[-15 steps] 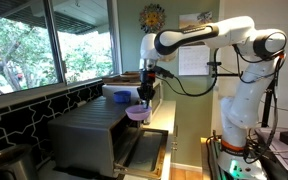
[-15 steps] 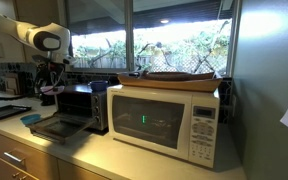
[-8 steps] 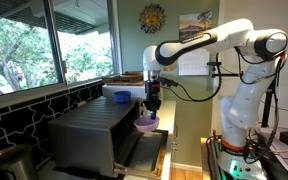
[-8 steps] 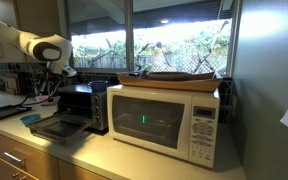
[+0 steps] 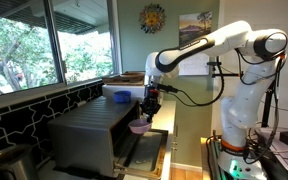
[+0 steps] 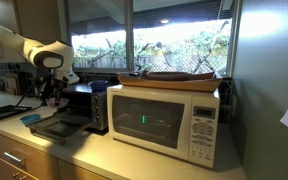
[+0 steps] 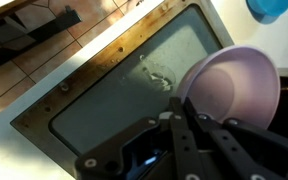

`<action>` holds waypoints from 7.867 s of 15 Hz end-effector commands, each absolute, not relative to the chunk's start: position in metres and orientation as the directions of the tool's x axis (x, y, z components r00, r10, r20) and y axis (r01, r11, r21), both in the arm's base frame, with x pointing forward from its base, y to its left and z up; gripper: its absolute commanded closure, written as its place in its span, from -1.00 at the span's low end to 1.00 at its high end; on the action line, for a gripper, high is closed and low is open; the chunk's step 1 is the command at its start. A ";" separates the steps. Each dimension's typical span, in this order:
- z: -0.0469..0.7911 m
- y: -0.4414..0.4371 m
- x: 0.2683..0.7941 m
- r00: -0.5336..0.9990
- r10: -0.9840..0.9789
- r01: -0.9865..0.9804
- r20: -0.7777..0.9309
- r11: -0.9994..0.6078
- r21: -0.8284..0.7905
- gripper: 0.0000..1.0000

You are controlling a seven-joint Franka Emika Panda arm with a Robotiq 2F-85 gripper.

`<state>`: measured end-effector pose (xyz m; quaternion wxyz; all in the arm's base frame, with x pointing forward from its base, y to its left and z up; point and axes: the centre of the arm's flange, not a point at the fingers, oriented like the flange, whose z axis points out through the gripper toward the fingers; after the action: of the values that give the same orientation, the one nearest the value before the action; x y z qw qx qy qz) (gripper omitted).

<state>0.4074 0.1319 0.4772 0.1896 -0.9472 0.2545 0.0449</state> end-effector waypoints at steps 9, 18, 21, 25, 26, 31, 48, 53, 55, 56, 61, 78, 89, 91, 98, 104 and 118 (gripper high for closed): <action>0.466 0.131 0.408 0.625 -0.761 -0.757 -0.171 -0.540 -0.368 0.98; 0.467 0.145 0.425 0.545 -0.825 -0.804 -0.150 -0.462 -0.375 0.98; 0.465 0.151 0.428 0.540 -0.832 -0.802 -0.129 -0.462 -0.379 0.98; 0.463 0.157 0.435 0.529 -0.842 -0.795 -0.101 -0.451 -0.406 0.98; 0.463 0.157 0.436 0.532 -0.842 -0.788 -0.086 -0.455 -0.415 0.98; 0.458 0.161 0.442 0.551 -0.834 -0.761 -0.027 -0.490 -0.425 0.98; 0.459 0.152 0.440 0.344 -0.921 -0.853 -0.185 -0.224 -0.471 0.98; 0.463 0.156 0.442 0.225 -0.951 -0.887 -0.213 -0.109 -0.449 0.98; 0.464 0.157 0.443 0.181 -0.957 -0.894 -0.228 -0.063 -0.444 0.98; 0.464 0.158 0.443 0.160 -0.958 -0.897 -0.236 -0.041 -0.440 0.98; 0.463 0.160 0.446 0.053 -0.963 -0.903 -0.262 0.066 -0.426 0.98; 0.455 0.169 0.445 -0.027 -0.981 -0.895 -0.194 0.110 -0.432 -0.16; 0.430 0.175 0.411 0.032 -0.993 -0.918 -0.117 0.017 -0.396 -1.00; 0.430 0.175 0.411 0.032 -0.993 -0.918 -0.117 0.017 -0.396 -1.00; 0.431 0.176 0.414 0.049 -0.994 -0.907 -0.102 -0.001 -0.422 -1.00; 0.432 0.178 0.417 0.067 -0.994 -0.869 -0.090 -0.013 -0.495 -1.00; 0.416 0.173 0.406 0.127 -0.992 -0.854 -0.018 -0.100 -0.511 -1.00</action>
<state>0.4057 0.1732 0.4160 0.2046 -0.7221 0.6390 -0.1687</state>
